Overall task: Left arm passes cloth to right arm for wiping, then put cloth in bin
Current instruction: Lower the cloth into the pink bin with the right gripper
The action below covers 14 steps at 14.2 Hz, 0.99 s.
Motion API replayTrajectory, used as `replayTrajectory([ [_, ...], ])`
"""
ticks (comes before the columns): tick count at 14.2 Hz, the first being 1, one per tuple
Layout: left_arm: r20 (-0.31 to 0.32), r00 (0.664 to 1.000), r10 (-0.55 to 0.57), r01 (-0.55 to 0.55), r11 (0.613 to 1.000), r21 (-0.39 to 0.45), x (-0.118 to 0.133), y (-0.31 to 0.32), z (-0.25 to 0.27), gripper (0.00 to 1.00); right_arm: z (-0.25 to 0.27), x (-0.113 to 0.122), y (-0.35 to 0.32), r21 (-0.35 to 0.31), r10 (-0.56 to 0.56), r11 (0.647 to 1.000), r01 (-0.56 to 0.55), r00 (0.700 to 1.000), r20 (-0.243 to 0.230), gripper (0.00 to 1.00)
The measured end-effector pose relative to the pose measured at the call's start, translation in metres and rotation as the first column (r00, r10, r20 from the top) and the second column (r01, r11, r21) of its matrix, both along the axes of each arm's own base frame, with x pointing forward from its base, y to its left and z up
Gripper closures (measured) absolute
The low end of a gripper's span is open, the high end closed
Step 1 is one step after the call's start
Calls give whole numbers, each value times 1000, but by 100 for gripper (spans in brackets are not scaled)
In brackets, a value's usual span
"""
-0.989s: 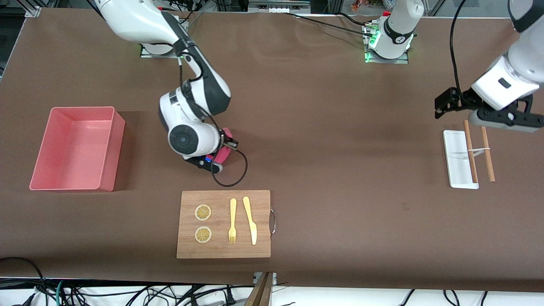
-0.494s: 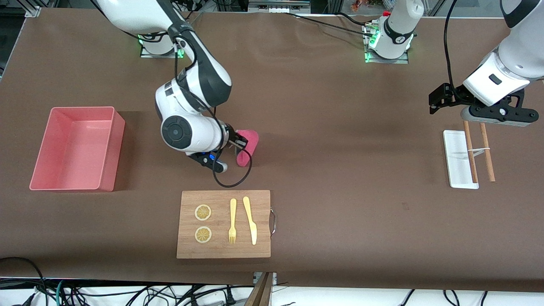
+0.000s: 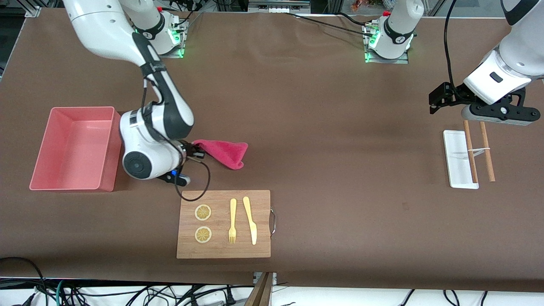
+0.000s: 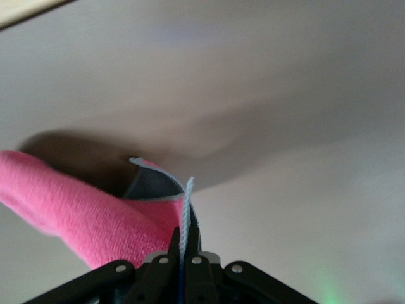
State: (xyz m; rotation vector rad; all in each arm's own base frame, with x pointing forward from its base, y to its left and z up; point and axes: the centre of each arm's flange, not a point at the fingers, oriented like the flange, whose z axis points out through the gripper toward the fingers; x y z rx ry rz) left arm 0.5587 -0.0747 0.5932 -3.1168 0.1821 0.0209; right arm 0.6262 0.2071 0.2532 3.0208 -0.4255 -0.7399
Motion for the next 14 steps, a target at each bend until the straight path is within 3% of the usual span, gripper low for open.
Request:
replayTrajectory([
  [5,-12,1000,2,-2,1000,2,-1,0,-1,0,4,8,-104,4,140,990,-140,988,-72,98],
  [9,-20,1000,5,-5,1000,3,-2,1,-2,0,28,9,-188,37,190,982,-187,977,-97,98],
  [14,-21,1000,8,-8,1000,3,-2,1,-2,0,130,12,-193,13,216,976,-215,972,-93,98],
])
